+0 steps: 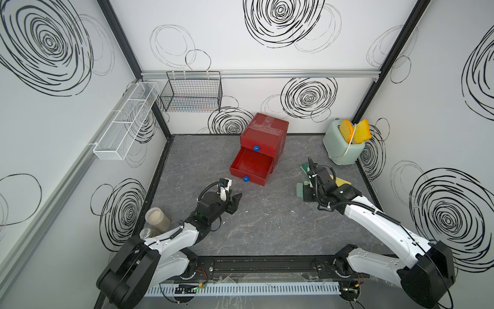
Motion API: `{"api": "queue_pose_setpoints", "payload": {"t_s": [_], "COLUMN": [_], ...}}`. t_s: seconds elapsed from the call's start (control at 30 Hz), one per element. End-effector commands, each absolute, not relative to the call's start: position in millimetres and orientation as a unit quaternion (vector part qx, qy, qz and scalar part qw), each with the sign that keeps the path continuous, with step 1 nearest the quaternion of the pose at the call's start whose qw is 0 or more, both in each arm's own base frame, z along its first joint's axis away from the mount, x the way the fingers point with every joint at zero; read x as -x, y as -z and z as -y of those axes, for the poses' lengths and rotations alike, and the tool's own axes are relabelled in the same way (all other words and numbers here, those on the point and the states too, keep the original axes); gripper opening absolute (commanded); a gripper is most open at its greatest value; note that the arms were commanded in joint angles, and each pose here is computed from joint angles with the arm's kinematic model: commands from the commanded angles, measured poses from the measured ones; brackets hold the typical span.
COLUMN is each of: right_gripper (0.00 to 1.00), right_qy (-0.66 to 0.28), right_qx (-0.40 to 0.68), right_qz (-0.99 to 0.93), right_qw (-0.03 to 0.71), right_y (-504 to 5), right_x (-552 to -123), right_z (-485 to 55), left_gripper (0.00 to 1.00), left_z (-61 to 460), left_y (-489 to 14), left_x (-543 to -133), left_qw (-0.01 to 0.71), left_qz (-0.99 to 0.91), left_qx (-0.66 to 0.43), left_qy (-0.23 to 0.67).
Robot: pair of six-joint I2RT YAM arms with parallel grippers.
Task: Take the sponge out of the drawer
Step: Place the sponge at the center of the board.
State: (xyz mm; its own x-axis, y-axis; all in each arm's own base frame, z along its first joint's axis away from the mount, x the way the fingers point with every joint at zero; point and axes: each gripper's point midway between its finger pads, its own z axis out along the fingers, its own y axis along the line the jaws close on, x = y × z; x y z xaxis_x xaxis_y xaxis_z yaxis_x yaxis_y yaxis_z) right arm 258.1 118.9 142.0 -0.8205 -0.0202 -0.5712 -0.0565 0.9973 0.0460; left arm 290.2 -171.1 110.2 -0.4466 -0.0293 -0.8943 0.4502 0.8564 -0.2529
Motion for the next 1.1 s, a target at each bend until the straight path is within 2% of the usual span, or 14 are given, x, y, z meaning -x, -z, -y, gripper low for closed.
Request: {"api": "queue_pose_setpoints", "payload": {"t_s": [0.0,0.13,0.3,0.33,0.4,0.53,0.67,0.77,0.83,0.87,0.93,0.97,1.07], "right_gripper": [0.00,0.00,0.00,0.03,0.21,0.45,0.48,0.44,0.38,0.32,0.07,0.00,0.00], "right_qy": [-0.041,-0.033,-0.041,-0.033,-0.025,-0.038,-0.046,-0.056,-0.106,-0.132,-0.168,-0.179,-0.224], "right_qx": [-0.015,-0.005,-0.005,-0.005,-0.004,0.002,0.017,0.014,-0.005,-0.017,-0.033,-0.042,-0.048], "right_qz": [-0.957,-0.971,-0.976,-0.978,-0.979,-0.977,-0.969,-0.950,-0.935,-0.926,-0.908,-0.901,-0.880], "right_qw": [0.286,0.235,0.213,0.208,0.203,0.209,0.241,0.306,0.338,0.354,0.383,0.394,0.416], "right_y": [-138,-98,-76,-72,-65,-64,-88,-126,-151,-163,-184,-191,-204], "right_x": [-237,-213,-211,-211,-211,-216,-233,-267,-300,-318,-355,-371,-420], "right_z": [-122,-123,-130,-129,-126,-132,-141,-144,-142,-137,-125,-119,-111], "left_gripper": [0.59,0.59,0.59,0.59,0.59,0.59,0.59,0.59,0.57,0.55,0.50,0.47,0.38], "left_z": [172,173,173,173,173,173,173,172,172,172,173,173,174], "left_y": [-123,-121,-120,-120,-120,-119,-119,-119,-121,-121,-126,-127,-130], "left_x": [-292,-292,-292,-292,-293,-293,-294,-294,-295,-295,-298,-299,-301], "left_qw": [0.531,0.529,0.527,0.527,0.528,0.525,0.526,0.526,0.527,0.528,0.532,0.533,0.534], "left_qz": [-0.800,-0.802,-0.803,-0.803,-0.803,-0.805,-0.805,-0.805,-0.805,-0.805,-0.802,-0.802,-0.802], "left_qx": [-0.130,-0.131,-0.131,-0.130,-0.130,-0.130,-0.129,-0.129,-0.127,-0.127,-0.125,-0.125,-0.121], "left_qy": [0.246,0.246,0.245,0.244,0.244,0.244,0.243,0.241,0.240,0.240,0.239,0.238,0.236]}}
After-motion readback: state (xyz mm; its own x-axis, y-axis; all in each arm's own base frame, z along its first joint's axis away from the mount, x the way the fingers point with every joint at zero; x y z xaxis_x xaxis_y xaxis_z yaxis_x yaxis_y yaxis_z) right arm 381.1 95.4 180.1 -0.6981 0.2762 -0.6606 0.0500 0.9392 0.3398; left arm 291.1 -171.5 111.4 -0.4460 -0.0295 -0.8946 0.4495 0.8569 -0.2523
